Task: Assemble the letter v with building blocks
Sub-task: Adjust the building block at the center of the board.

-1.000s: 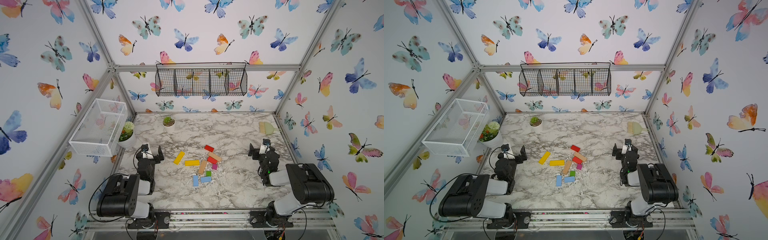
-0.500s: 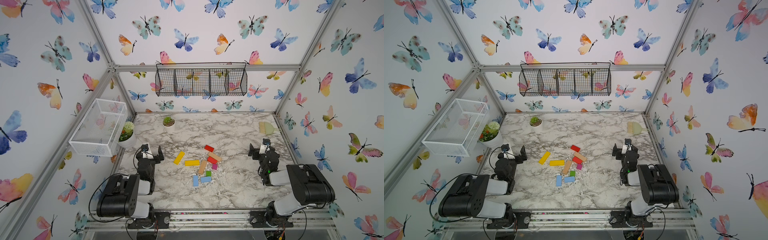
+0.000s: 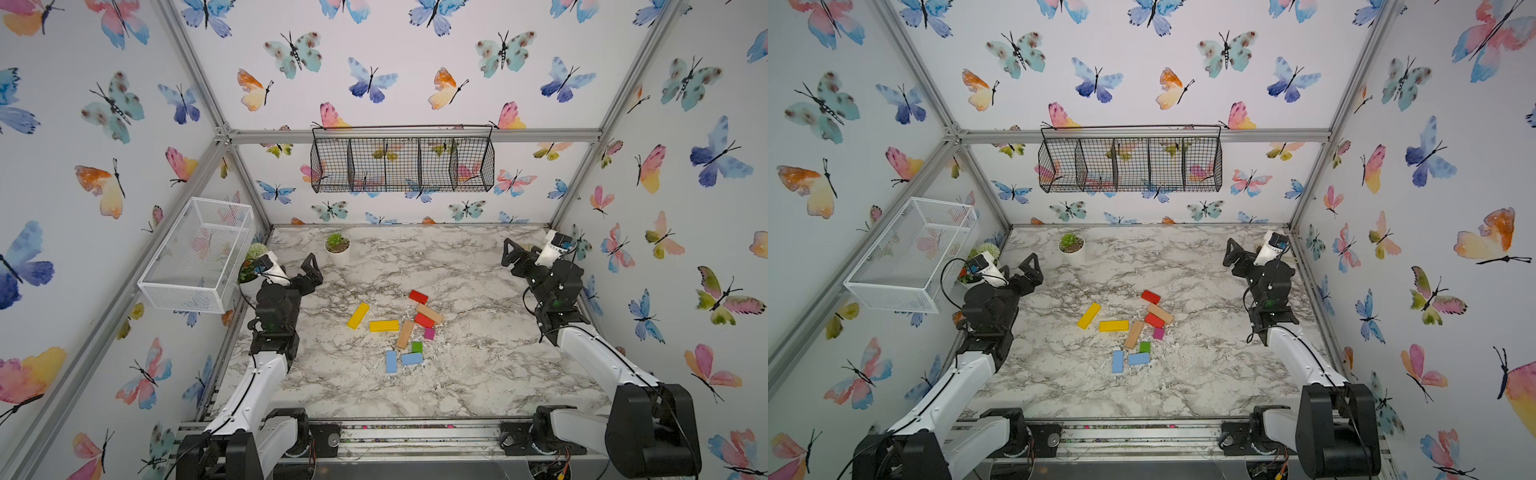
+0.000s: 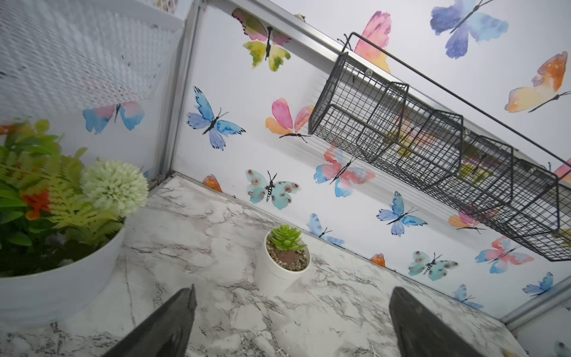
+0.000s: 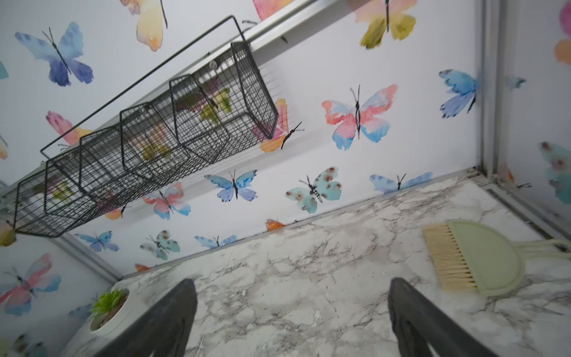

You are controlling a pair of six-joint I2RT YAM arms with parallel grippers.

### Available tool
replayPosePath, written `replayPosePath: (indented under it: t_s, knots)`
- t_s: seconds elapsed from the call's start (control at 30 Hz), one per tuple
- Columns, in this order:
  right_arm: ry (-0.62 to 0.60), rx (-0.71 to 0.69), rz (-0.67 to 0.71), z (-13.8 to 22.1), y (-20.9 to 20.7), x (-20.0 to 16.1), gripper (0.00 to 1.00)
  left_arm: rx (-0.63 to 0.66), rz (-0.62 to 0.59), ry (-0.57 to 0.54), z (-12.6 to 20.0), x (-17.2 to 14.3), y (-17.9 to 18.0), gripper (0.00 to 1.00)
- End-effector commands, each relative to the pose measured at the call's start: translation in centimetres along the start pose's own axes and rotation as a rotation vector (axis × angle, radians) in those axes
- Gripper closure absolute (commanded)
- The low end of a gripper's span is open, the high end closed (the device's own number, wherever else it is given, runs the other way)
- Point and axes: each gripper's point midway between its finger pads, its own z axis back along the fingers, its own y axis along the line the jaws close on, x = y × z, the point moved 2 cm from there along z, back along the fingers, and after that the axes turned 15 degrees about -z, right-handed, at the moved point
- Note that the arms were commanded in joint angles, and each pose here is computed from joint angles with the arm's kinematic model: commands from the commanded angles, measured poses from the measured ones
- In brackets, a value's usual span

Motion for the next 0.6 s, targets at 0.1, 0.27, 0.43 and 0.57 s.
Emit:
replayPosePath:
  t_s: [0.1, 0.27, 0.43, 0.57]
  knots:
    - [0.35, -0.184, -0.026, -1.6, -3.4, -7.3, 0.02, 0.015, -0.168, 0.414, -1.9, -7.0, -3.5, 0.03]
    - [0.465, -0.383, 0.112, -0.2, -4.0, -11.9, 0.02, 0.01, -0.36, 0.705, -1.9, -13.3, -7.1, 0.03]
    - [0.573, -0.417, 0.134, 1.4, -4.2, -15.4, 0.02, -0.019, -0.417, 0.87, -1.2, -18.7, -8.0, 0.08]
    - [0.586, -0.404, 0.127, 2.5, -4.3, -16.0, 0.02, -0.037, -0.415, 0.929, -1.0, -20.8, -8.0, 0.11]
